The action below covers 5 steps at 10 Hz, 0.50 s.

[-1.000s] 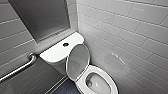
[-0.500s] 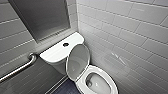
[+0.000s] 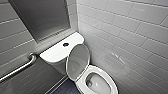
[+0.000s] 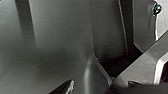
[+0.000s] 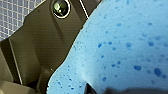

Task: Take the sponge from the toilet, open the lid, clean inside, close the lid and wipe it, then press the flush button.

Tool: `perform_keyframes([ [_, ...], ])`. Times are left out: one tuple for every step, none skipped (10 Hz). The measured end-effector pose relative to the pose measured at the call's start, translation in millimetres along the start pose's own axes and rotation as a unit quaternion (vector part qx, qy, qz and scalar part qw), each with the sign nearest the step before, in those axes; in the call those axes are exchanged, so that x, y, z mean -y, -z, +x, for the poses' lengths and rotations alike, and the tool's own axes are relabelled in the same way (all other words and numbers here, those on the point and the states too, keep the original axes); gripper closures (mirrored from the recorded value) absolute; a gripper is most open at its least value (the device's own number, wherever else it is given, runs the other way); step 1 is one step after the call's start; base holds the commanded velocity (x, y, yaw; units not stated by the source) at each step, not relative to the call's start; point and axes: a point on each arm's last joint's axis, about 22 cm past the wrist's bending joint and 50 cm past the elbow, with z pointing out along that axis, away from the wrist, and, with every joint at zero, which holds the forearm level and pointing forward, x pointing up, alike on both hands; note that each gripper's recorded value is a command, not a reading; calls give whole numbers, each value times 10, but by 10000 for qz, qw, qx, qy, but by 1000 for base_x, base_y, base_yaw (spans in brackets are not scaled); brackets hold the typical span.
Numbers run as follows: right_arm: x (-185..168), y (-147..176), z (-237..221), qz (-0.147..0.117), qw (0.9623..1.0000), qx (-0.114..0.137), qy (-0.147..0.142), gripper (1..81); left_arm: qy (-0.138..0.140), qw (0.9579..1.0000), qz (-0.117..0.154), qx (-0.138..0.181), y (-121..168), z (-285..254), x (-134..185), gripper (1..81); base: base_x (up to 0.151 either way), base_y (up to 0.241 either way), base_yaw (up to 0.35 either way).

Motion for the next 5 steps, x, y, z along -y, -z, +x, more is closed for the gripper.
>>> perform_keyframes([
  [153,98,121,174,9998,-31,3,811,-2,10000,-1,0,0,0,0,10,0,0,0],
  [315,199,183,353,9994,-20,2,811,-1,10000,12,3,2,-5,12,10,0,0,0],
  [459,318,289,518,9986,-90,22,811,1,10000,7,3,-3,-4,4,10,0,0,0],
  [529,459,518,608,9976,-313,56,811,0,10000,-20,5,-11,-10,-18,10,0,0,0],
  [579,611,811,671,9960,-582,123,811,1,9999,-109,19,-4,-46,-54,10,0,0,0],
])
